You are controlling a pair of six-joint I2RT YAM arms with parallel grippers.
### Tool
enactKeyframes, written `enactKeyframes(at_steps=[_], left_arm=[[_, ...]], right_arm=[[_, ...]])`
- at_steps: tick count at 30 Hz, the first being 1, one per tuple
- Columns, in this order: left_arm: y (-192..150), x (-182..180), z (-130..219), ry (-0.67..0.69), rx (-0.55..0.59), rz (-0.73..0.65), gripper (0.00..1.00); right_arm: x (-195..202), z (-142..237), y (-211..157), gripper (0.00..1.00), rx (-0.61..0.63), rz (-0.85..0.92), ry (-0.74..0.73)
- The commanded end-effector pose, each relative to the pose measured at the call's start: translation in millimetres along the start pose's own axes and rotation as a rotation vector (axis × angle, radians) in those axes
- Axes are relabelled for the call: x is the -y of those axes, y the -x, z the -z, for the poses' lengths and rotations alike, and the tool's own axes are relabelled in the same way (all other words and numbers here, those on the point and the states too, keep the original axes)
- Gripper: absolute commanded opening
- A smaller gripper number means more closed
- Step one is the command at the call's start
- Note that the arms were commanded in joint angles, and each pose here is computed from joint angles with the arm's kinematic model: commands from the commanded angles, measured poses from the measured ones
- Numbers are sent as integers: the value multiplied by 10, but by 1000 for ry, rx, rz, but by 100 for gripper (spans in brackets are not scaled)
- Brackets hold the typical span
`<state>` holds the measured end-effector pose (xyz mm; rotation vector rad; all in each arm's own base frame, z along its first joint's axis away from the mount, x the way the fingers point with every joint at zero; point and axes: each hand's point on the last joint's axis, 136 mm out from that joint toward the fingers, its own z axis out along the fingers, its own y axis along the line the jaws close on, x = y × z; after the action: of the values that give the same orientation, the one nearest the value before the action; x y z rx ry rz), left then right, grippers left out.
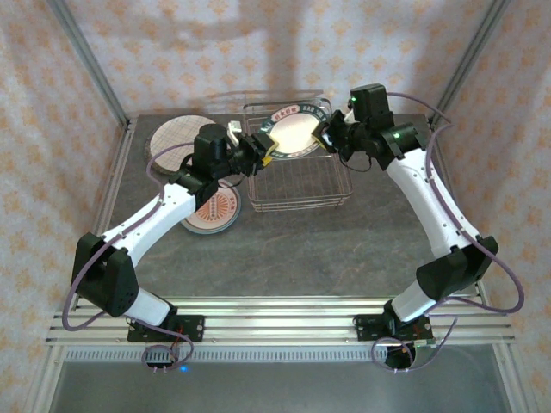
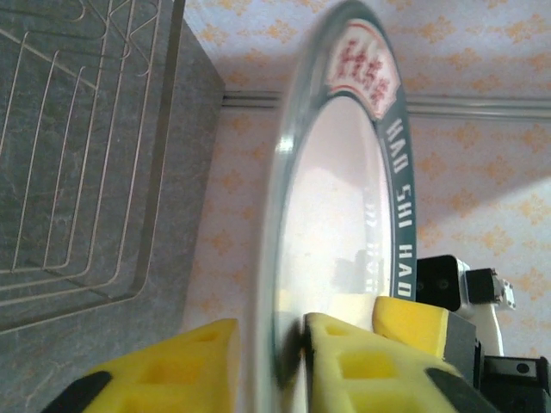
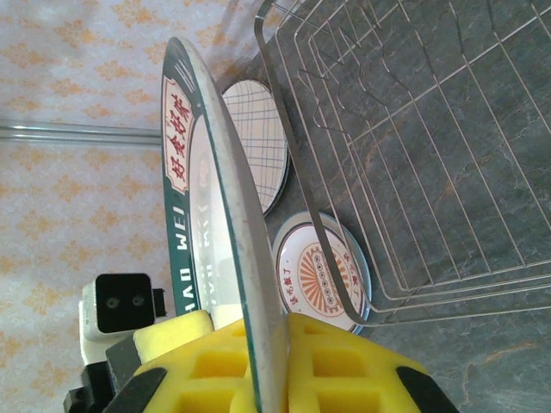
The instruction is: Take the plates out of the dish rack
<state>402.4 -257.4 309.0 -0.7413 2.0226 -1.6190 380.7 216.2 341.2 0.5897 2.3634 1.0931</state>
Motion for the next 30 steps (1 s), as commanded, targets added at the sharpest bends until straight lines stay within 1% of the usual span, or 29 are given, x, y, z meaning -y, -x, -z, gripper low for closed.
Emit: enactKeyframes(at_steps=[1, 3, 4, 5, 12, 15, 20, 23, 27, 30], left_arm=[[-80, 173, 26, -43, -30, -21, 17], [-80, 161, 25, -41, -29, -19, 9], [-84, 167, 26, -43, -31, -19, 3], [-86, 173, 30, -44, -32, -18, 0], [-97, 231, 59, -66, -32, -10, 0], [-94, 253, 82, -83, -25, 3, 0], [-93, 263, 132, -86, -12, 4, 0], [-78, 273, 178, -91, 4, 5, 0], [-72, 268, 235, -94, 22, 3, 0], [-32, 253, 305, -107, 49, 10, 0]], right_arm=[[-248, 139, 39, 0, 20, 16, 113], [-241, 118, 20, 0, 9, 14, 117], [-236, 108, 14, 0, 5, 15, 117], [-221, 100, 9, 0, 1, 14, 114], [-174, 57, -23, 0, -30, 29, 109], [-165, 69, -29, 13, -34, 42, 102], [-119, 69, -35, 46, -40, 57, 80], [-81, 96, -35, 58, -32, 71, 57], [-29, 149, -46, 69, -23, 105, 29], [5, 194, -63, 72, -20, 133, 17]])
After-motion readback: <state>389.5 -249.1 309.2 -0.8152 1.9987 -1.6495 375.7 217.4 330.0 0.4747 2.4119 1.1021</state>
